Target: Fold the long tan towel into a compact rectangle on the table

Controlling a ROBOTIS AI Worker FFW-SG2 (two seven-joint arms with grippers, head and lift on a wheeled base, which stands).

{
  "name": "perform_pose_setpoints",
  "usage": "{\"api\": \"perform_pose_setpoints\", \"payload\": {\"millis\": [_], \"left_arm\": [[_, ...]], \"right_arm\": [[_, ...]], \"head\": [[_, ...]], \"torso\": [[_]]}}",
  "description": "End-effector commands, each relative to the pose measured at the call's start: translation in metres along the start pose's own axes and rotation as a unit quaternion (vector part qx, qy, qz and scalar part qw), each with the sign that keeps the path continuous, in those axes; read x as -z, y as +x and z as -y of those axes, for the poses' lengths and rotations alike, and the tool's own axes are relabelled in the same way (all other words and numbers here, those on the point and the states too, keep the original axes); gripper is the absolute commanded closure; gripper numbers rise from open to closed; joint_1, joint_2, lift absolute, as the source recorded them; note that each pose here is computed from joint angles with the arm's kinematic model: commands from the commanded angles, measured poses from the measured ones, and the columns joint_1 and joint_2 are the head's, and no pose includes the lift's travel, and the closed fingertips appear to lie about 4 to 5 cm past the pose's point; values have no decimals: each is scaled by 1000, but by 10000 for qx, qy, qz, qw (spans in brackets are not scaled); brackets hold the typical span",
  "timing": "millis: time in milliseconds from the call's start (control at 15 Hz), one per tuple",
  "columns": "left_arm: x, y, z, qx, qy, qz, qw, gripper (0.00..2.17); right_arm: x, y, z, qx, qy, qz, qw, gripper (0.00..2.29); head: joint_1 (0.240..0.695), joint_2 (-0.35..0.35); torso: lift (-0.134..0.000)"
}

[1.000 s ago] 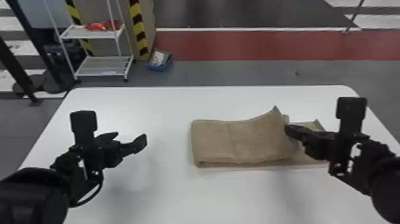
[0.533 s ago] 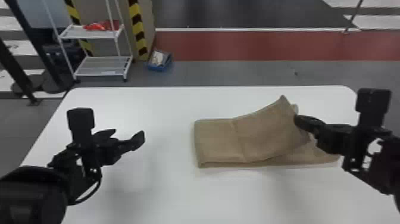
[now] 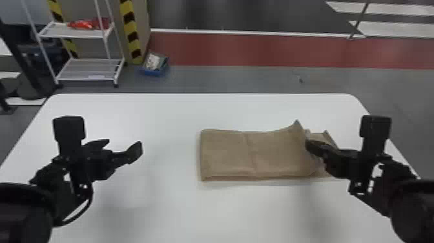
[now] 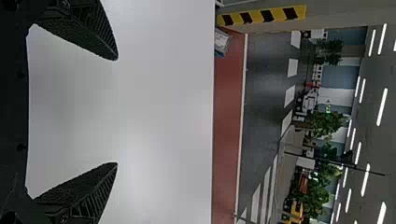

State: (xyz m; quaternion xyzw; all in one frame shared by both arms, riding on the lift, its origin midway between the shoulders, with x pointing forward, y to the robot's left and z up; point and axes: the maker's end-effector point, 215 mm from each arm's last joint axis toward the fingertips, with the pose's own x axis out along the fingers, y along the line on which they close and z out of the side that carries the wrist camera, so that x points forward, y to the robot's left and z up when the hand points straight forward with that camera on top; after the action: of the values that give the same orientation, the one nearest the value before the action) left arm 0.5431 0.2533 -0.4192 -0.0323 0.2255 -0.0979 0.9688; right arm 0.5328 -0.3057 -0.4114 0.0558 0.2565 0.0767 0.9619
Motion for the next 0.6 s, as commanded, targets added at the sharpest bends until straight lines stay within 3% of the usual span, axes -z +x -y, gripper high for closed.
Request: {"api": "perform_pose_setpoints", "payload": {"millis": [0,200,333,533], "left_arm": [[6,-2,-3,-27,-15,-49,10000,76],[6,-2,-5,-51,15,-57,10000,76],[6,0,0,-15,29,-60,10000,76],[7,0,4,16,36,-94,9999,76]], "right_arm": [[-31,-15,-2,-25,-49,299,9995,1372],[-60,-39,33,104,191,565,9982,1372],[-36,-34,51,281,109,310,9991,1372],[-3,-15,46,324,90,87,9994,1372]], "head": [[695,-55],[695,-59],[695,-79],[695,-110]], "torso": [[-128],[-128],[-128],[-128]]}}
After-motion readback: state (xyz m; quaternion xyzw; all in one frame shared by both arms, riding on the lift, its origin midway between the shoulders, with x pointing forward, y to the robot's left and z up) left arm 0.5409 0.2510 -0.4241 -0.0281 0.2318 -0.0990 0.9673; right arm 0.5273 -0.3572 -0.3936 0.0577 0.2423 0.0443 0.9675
